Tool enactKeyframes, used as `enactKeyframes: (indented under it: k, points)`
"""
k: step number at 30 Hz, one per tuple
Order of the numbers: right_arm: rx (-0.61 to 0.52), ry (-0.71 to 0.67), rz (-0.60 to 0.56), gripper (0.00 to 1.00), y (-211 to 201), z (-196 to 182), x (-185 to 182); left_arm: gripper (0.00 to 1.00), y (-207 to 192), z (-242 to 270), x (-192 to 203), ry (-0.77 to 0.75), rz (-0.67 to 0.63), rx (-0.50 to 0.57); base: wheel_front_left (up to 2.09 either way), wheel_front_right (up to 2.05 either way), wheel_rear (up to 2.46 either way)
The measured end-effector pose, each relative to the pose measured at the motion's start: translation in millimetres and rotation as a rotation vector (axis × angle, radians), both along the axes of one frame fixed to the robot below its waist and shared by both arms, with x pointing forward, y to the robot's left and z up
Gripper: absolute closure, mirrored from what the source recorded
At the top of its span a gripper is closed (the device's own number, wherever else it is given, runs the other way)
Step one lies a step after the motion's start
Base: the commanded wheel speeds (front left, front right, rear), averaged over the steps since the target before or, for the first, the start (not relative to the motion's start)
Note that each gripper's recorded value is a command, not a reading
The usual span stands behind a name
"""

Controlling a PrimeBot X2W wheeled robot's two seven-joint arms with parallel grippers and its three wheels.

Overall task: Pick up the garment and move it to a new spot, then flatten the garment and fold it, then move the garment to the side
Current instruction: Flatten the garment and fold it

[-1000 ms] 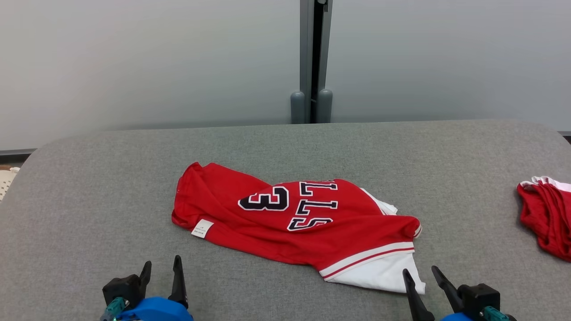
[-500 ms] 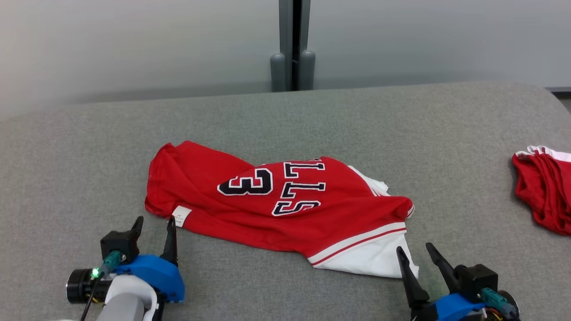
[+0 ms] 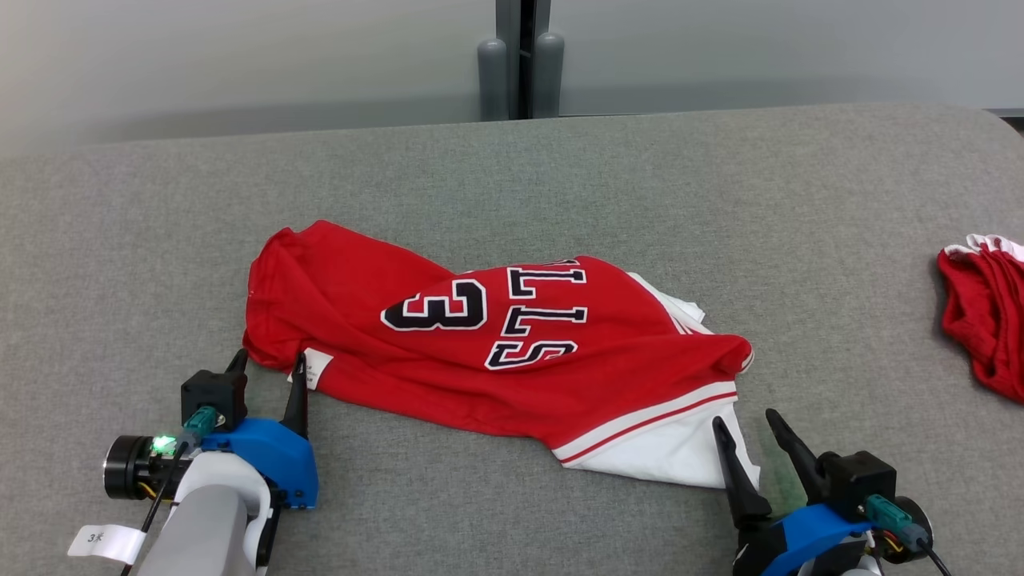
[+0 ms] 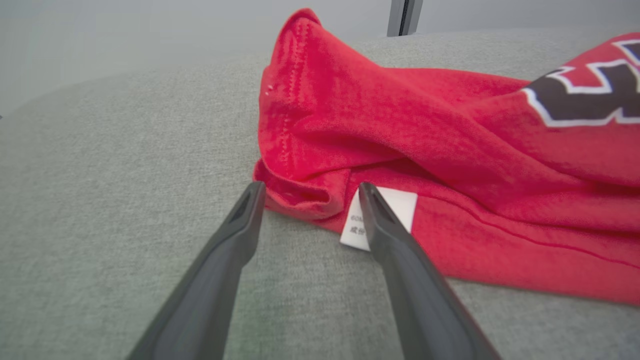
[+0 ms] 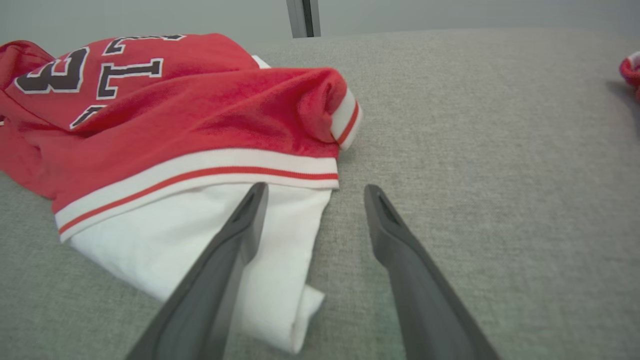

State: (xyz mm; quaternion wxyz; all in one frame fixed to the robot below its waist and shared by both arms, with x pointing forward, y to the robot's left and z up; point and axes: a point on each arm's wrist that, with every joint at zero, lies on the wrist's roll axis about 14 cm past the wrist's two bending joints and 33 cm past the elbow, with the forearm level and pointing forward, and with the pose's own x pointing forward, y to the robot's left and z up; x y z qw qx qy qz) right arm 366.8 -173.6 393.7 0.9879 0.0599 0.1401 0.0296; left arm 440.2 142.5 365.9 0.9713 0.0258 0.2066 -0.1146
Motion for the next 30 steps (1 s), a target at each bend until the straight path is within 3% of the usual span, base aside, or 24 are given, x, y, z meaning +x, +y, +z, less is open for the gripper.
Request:
enactKeyframes:
  k: [8, 10, 13, 19, 20, 23, 24, 30]
  points:
    - [-0.001, 0.004, 0.012, 0.00, 3, -2, 4, 0.00, 1, -8, -3, 0.027, -0.006, 0.014, 0.00, 0.00, 0.00]
    - [-0.003, 0.003, 0.015, 0.00, 4, -2, 5, 0.06, -1, -9, -3, 0.031, -0.019, 0.017, 0.00, 0.00, 0.00]
    - [-0.005, 0.007, 0.014, 0.00, 3, -3, 5, 0.00, -3, -9, 0, 0.026, -0.034, 0.026, 0.00, 0.00, 0.00]
    - [-0.007, 0.016, 0.003, 0.00, -1, -6, 4, 0.00, -3, -11, 4, 0.027, -0.021, 0.024, 0.00, 0.00, 0.00]
    - [-0.008, 0.018, 0.001, 0.00, -1, -6, 4, 0.06, -3, -11, 5, 0.028, -0.018, 0.021, 0.00, 0.00, 0.00]
    - [-0.008, 0.021, -0.002, 0.00, -2, -7, 3, 0.73, -2, -10, 10, 0.024, -0.003, 0.010, 0.00, 0.00, 0.00]
    - [-0.008, 0.022, -0.003, 0.00, -3, -7, 3, 1.00, -1, -10, 10, 0.024, 0.005, 0.008, 0.00, 0.00, 0.00]
    - [-0.004, 0.008, -0.005, 0.00, -3, -2, 4, 1.00, 4, 16, 19, -0.053, 0.057, -0.032, 0.00, 0.00, 0.00]
